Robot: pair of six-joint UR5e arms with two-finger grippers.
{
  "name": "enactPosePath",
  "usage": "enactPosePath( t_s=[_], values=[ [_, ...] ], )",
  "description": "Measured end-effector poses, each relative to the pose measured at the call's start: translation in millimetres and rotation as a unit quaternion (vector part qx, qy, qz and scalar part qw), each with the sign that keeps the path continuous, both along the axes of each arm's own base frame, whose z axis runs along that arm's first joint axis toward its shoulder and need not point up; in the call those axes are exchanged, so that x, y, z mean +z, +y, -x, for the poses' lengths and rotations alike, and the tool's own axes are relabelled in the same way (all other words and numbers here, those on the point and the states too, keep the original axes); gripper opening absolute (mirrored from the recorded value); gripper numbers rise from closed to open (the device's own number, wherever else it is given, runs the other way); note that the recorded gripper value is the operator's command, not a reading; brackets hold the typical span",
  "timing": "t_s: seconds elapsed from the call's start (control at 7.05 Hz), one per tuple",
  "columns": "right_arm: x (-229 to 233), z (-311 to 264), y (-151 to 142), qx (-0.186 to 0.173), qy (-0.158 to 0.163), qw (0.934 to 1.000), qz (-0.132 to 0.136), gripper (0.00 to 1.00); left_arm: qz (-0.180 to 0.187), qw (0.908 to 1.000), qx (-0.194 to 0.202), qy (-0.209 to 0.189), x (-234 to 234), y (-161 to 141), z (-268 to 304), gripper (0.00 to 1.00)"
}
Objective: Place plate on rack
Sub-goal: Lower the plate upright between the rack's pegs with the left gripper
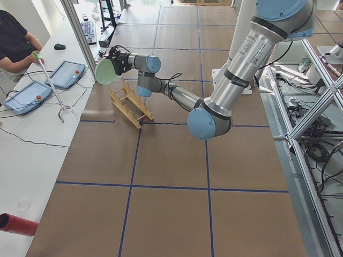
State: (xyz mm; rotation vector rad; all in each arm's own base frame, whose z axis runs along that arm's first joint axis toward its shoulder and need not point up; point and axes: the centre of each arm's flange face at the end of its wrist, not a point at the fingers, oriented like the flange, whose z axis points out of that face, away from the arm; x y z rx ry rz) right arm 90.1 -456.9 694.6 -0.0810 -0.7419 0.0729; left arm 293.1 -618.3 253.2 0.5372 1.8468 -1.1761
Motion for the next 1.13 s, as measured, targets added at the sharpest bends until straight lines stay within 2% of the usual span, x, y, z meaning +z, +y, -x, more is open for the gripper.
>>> enactPosePath(
  t_s=[0.71,1.13],
  values=[
    [0.0,0.0,0.0,0.000,0.000,1.0000,0.000,1.00,-0.004,0.9996,0.023,0.018,37.4,24.4,-15.5,0.00],
    [0.2,0.0,0.1,0.000,0.000,1.0000,0.000,1.00,-0.005,0.9994,0.025,0.022,42.7,32.7,-27.4,0.00]
  ],
)
